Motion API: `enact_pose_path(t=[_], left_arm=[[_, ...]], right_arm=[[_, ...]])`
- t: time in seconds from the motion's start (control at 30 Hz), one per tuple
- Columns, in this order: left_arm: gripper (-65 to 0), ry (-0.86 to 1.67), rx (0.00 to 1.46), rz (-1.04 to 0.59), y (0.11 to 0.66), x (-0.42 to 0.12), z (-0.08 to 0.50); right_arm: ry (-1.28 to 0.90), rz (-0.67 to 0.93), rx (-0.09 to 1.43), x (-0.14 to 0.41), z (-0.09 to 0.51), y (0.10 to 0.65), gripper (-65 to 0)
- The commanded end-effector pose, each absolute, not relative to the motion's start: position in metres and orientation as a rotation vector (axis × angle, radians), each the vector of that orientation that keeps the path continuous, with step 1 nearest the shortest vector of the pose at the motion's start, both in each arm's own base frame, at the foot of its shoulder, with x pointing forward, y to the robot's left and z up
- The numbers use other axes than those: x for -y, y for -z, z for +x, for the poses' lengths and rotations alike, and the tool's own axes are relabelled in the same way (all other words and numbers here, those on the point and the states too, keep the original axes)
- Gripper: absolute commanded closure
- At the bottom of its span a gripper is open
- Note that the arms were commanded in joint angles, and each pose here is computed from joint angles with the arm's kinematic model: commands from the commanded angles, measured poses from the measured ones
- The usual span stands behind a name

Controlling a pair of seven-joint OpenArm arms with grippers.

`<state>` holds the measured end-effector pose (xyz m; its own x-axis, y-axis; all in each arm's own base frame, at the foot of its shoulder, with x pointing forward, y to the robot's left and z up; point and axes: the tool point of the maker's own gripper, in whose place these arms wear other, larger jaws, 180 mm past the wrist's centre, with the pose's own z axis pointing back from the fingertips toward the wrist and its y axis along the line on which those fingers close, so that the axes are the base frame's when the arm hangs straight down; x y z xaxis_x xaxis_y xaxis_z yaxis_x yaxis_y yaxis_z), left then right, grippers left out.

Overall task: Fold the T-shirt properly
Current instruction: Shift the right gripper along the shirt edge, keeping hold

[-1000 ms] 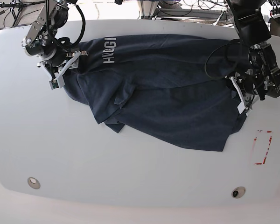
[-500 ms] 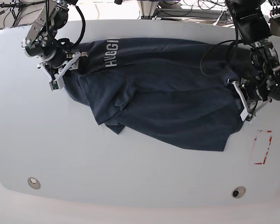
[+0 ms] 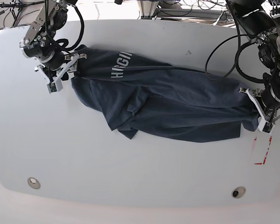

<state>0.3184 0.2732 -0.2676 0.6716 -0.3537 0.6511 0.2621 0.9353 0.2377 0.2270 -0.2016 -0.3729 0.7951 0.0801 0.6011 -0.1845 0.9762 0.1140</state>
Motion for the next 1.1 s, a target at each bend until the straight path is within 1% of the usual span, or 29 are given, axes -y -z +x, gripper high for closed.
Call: enact_pose_path(t=[0.0,0.27,0.33,0.4,0.47,0.53,0.6,0.7,0.77,0.8,0.87,0.9,0.97,1.07], left_arm=[[0.0,0.361,0.796,0.146,0.255,-0.274,0.324],[0.0,0.358,0.79,0.152,0.256,-0.275,0.323],[0.0,0.357,0.791,0.152,0.256,-0.276,0.323],[0.0,0.359,0.79,0.149,0.256,-0.275,0.323],[0.0,0.358,0.779,0.15,0.26,-0.275,0.32],[0.0,0.36,0.773,0.149,0.262,-0.275,0.319],[0.0,0.362,0.767,0.147,0.264,-0.275,0.317],[0.0,0.361,0.767,0.145,0.264,-0.274,0.318],[0.0,0.361,0.767,0.145,0.264,-0.274,0.318],[0.0,0.361,0.765,0.145,0.264,-0.274,0.317],[0.0,0.362,0.758,0.144,0.267,-0.274,0.315],[0.0,0.362,0.753,0.143,0.268,-0.274,0.314],[0.0,0.362,0.747,0.142,0.27,-0.274,0.312],[0.0,0.362,0.746,0.14,0.271,-0.274,0.312]], right_arm=[[-0.148,0.163,0.677,0.204,0.234,0.363,-29.8],[-0.146,0.163,0.675,0.204,0.233,0.364,-29.6],[-0.146,0.163,0.675,0.204,0.233,0.364,-27.9],[-0.149,0.166,0.675,0.203,0.233,0.364,-24.1],[-0.149,0.169,0.677,0.203,0.234,0.364,-21.7],[-0.149,0.175,0.68,0.201,0.234,0.363,-21.7],[-0.15,0.174,0.682,0.201,0.234,0.363,-24.3],[-0.149,0.179,0.661,0.2,0.231,0.365,-32.8],[-0.15,0.2,0.65,0.196,0.229,0.366,-41.4],[-0.151,0.228,0.654,0.192,0.229,0.365,-46.8],[-0.149,0.273,0.675,0.185,0.231,0.36,-54.2],[-0.149,0.303,0.696,0.181,0.233,0.356,-59.1],[-0.144,0.337,0.719,0.177,0.235,0.352,-65.0],[-0.125,0.351,0.71,0.176,0.237,0.358,-65.0]])
